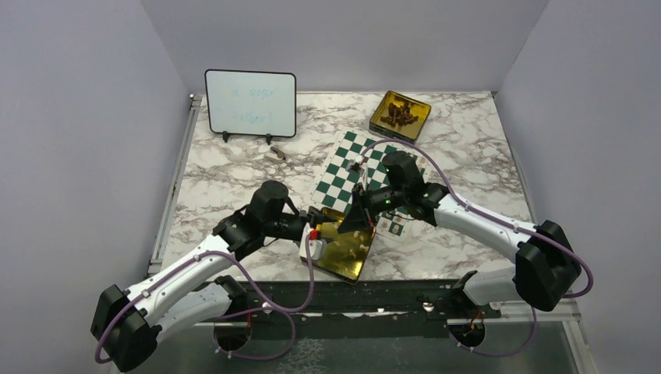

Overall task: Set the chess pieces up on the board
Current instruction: Adjust the chess piece.

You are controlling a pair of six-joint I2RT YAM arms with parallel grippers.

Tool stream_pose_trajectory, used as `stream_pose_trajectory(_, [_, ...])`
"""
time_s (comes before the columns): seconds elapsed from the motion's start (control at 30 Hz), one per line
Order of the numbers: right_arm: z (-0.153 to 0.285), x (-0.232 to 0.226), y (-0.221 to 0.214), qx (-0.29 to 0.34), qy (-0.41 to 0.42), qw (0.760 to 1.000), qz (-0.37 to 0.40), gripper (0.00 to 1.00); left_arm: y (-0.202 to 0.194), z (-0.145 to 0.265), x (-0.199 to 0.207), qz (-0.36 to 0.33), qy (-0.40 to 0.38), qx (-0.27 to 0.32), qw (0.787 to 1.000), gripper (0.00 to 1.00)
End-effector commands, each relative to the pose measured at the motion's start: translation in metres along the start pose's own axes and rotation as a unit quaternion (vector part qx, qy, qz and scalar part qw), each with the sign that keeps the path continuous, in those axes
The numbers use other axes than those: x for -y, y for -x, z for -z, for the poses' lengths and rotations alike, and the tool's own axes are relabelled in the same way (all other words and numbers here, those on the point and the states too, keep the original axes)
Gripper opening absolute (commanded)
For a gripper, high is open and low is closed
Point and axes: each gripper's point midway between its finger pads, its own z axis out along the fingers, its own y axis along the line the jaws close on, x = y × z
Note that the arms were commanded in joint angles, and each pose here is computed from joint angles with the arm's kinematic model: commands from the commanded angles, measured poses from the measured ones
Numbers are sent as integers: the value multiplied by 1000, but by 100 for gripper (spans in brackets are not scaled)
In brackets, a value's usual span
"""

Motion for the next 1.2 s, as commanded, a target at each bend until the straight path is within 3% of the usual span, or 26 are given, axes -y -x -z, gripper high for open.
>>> stream_pose_trajectory(0.0, [-3,-9,4,-2,29,1000,7,11,10,-2,-11,-16,-2,9,1000,51])
stream_pose_trajectory(0.3, [-5,-9,3,-7,36,999,2,11,7,-4,-8,-11,-14,-1,1000,41])
stream_pose_trajectory(0.63, [0,-11,8,6,22,1000,10,11,2,-3,-8,11,-9,-18,1000,19])
stream_pose_trajectory(0.9, [6,-8,28,74,-23,997,-8,13,-3,-2,-21,95,26,-45,994,10])
stream_pose_trajectory(1.17, [16,-18,50,166,-19,985,-44,15,16,-5,-41,209,85,1,974,6])
